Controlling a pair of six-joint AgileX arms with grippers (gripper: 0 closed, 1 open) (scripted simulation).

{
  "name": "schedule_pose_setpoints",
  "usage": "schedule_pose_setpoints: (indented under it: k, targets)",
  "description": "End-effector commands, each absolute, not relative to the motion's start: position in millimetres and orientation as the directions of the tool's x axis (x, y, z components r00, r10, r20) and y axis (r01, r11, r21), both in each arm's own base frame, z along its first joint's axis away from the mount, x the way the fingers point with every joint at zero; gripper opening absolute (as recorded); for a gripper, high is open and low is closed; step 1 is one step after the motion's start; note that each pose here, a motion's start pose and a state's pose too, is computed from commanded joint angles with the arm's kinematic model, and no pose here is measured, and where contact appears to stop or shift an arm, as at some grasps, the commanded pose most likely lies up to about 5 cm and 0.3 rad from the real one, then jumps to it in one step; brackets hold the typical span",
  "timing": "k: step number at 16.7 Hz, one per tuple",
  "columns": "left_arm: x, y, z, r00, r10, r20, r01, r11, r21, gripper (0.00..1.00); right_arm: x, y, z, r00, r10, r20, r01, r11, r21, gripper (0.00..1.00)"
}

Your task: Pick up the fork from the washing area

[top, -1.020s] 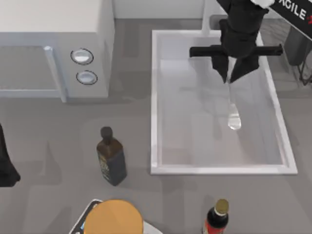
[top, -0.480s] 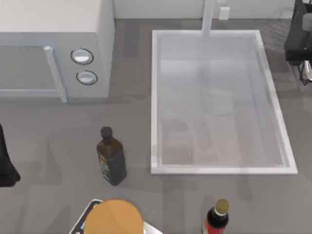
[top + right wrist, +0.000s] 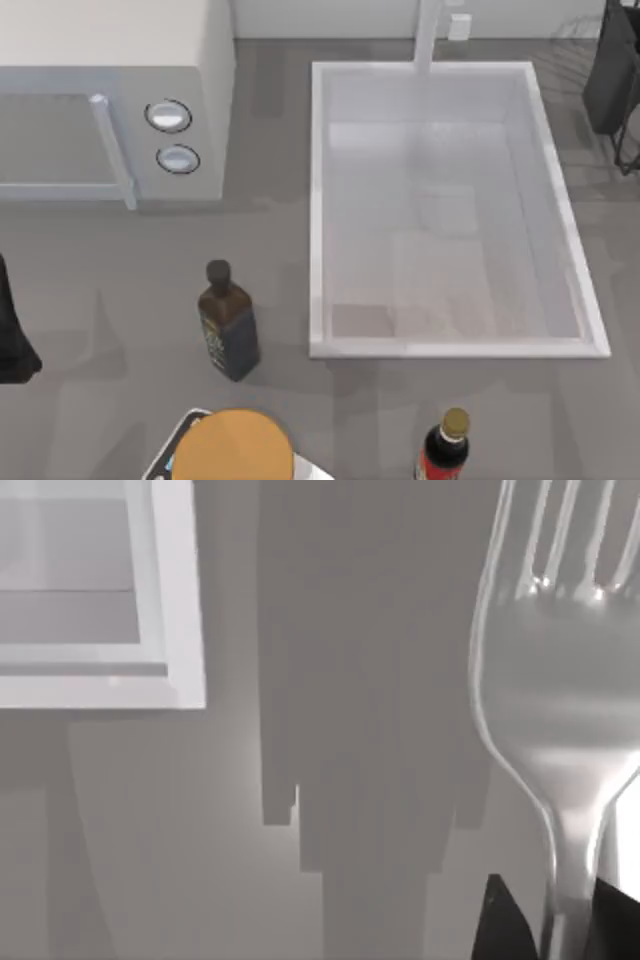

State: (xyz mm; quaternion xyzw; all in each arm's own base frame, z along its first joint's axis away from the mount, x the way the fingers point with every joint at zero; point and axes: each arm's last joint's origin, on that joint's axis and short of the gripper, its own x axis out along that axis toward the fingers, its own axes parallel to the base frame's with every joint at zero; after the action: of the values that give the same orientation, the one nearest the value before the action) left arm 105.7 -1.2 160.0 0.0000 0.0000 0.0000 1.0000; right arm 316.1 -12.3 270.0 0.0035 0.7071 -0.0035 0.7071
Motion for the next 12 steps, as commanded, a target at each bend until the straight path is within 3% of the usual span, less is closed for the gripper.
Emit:
schedule_pose_setpoints:
  k: [6, 12]
  targets:
    - [106, -1, 160, 1.0, 0.0, 0.0, 0.0, 1.0, 0.0, 1.0, 318, -11, 258, -0.007, -0.001, -1.0, 0.008, 1.0, -0.001, 0.0]
    - [106, -1, 160, 1.0, 0.0, 0.0, 0.0, 1.0, 0.0, 1.0, 321, -12, 187, 0.017, -0.001, -1.0, 0.009, 1.0, -0.001, 0.0]
